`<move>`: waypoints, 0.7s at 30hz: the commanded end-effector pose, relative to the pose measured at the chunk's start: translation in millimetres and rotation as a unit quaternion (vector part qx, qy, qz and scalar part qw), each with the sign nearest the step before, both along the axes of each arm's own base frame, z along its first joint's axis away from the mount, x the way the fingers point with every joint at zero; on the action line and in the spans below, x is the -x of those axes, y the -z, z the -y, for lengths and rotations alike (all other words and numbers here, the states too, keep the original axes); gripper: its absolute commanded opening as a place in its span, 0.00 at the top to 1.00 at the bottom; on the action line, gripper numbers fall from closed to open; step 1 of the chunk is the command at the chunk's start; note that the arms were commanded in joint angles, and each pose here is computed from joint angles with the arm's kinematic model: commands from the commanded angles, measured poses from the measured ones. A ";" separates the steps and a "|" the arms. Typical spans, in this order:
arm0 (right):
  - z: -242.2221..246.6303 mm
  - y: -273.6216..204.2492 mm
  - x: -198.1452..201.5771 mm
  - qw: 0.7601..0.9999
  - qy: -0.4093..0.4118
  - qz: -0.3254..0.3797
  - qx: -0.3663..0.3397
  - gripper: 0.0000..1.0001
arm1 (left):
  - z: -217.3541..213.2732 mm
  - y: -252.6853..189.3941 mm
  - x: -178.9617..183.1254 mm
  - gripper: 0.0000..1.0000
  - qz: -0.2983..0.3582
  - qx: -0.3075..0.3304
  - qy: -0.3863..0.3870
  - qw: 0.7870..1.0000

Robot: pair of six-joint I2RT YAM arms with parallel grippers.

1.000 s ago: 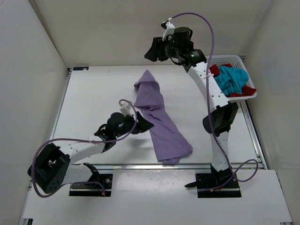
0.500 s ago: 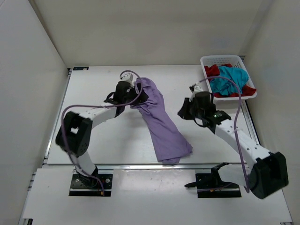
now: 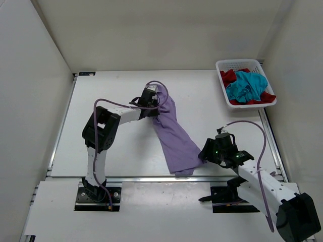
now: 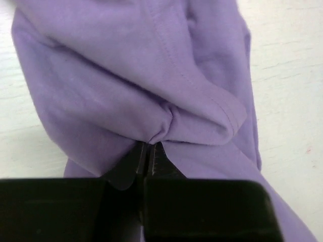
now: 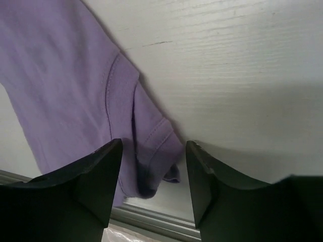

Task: Fold and stack the t-shirts
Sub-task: Flatten out the tshirt

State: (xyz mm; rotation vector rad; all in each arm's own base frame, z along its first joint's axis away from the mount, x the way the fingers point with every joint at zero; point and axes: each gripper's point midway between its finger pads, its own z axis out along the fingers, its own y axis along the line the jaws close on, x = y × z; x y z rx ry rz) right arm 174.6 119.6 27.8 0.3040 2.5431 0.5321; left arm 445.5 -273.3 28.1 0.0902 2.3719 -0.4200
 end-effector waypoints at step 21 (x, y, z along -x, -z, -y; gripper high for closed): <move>-64.4 -300.1 -137.0 0.922 -0.075 0.372 0.078 1.00 | -149.6 -242.8 55.1 0.98 0.196 0.273 -0.109 0.935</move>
